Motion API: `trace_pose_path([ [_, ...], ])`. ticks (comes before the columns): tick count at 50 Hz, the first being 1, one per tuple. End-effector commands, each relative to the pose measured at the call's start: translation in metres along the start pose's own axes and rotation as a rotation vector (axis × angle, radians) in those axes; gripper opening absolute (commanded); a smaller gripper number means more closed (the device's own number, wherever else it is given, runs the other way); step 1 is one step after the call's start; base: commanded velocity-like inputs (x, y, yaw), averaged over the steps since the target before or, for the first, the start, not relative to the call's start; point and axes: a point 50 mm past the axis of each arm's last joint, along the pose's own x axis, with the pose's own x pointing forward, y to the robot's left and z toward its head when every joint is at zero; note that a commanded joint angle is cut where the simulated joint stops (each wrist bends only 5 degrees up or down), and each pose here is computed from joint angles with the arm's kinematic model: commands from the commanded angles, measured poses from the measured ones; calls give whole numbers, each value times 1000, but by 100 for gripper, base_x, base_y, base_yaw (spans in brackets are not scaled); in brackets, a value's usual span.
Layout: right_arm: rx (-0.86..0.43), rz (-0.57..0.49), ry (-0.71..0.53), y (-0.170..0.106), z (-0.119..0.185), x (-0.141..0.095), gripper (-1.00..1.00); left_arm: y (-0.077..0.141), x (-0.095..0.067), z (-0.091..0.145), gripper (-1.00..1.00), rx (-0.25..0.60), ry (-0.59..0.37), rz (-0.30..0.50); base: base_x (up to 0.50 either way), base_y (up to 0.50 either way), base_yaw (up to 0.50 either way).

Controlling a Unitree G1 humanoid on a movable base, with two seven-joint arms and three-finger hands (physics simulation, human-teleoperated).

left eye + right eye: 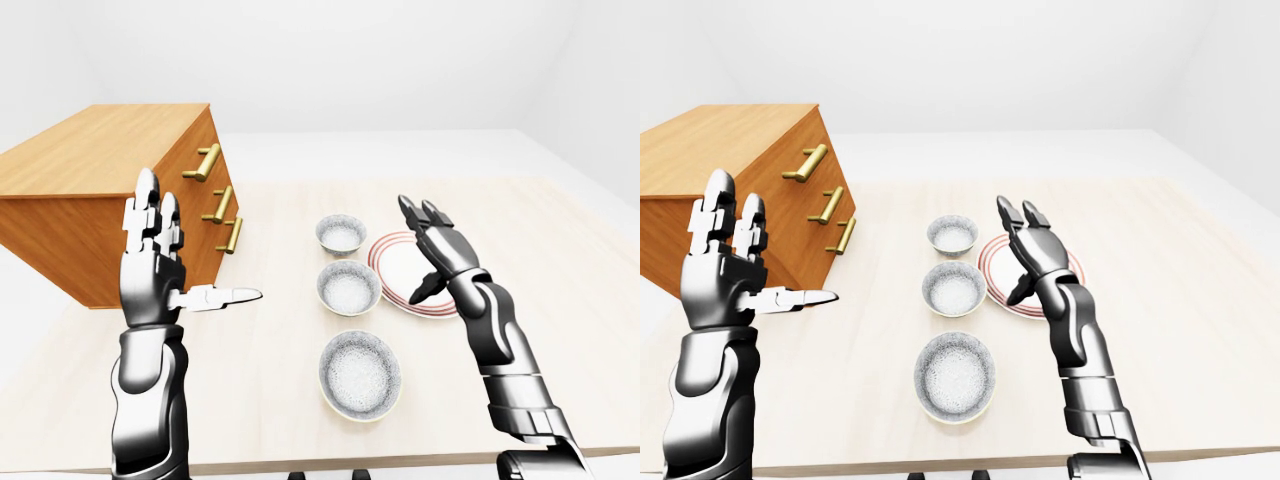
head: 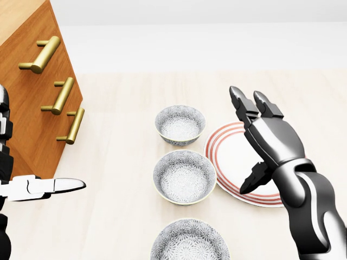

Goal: Put the bowl in the middle on the plate.

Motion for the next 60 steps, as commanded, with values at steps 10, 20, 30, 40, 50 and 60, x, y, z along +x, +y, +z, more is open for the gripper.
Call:
trace_pose_path([
  [10,-70,24,2,4,4,2,100,0,-1,-1,100,-1,7,0,0,0,0],
  [20,-103,27,-5,10,9,3,100,-1,0,-1,100,-3,5,-1,0,0,0],
  [30,-107,41,-13,19,14,3,100,0,0,-1,100,-5,3,-1,0,0,0],
  [40,-138,42,-4,28,14,-2,100,-1,-1,-3,100,-5,13,-2,0,0,0],
  [50,-190,24,14,37,10,-8,100,-1,-2,-5,100,-6,24,-4,0,0,0],
  [60,-301,-70,3,42,12,-9,100,-1,-3,-7,100,-6,32,-4,0,0,0],
])
